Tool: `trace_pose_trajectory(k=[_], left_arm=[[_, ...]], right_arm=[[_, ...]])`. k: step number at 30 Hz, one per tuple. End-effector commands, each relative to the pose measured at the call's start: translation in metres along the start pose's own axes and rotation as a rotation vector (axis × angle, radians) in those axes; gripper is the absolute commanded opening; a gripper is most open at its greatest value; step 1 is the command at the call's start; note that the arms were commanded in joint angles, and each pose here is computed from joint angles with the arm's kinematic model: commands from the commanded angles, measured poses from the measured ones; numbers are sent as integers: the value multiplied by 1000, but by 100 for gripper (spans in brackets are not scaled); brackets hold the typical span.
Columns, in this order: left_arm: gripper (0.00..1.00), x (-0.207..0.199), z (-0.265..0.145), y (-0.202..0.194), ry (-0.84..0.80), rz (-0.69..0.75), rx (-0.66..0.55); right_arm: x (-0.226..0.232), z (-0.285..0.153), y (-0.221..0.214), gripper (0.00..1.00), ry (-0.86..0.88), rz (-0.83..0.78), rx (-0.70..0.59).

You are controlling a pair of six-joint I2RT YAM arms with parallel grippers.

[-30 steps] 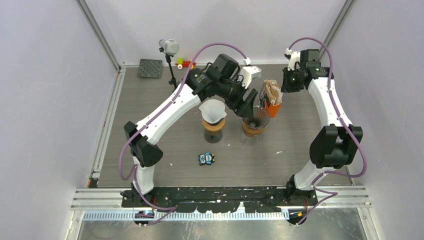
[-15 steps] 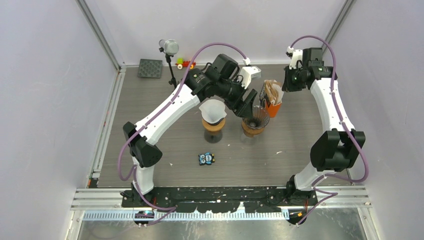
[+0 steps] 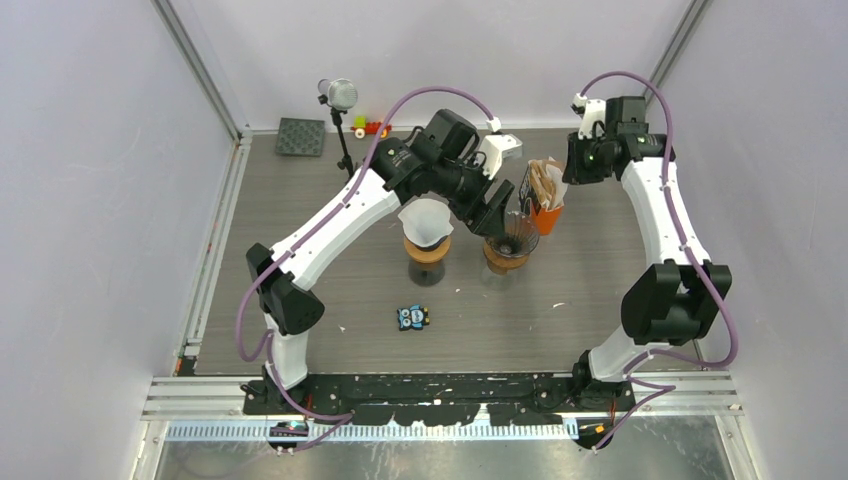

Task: Place the coffee filter in the dripper
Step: Pick up the coffee filter from the coffee filter holder.

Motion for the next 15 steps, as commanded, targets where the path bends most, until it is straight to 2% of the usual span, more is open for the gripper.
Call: trace_pose_trajectory(k=[1, 5, 10, 13, 15], left_arm=[[70, -16, -24, 17, -10, 61, -81], [70, -15, -23, 16, -9, 62, -80], [71, -14, -21, 14, -12, 59, -73], [71, -14, -21, 14, -13, 58, -72], [71, -14, -21, 14, -13, 59, -71]], right_arm=[[0, 16, -8, 12, 4, -15, 23], [1, 26, -17, 5, 9, -14, 47], [2, 33, -27, 5, 13, -16, 75], [3, 30, -25, 12, 12, -20, 69], [2, 23, -17, 23, 1, -26, 42]])
Point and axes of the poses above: each gripper's point midway between its finger pads, its own z axis out along the fingers, its own x axis along the line the jaws close on, y = z × x, the point moved 1 cm from there along -z, back along the fingers, and after that the axes turned 2 degrees about -z, right-handed, at the moved point
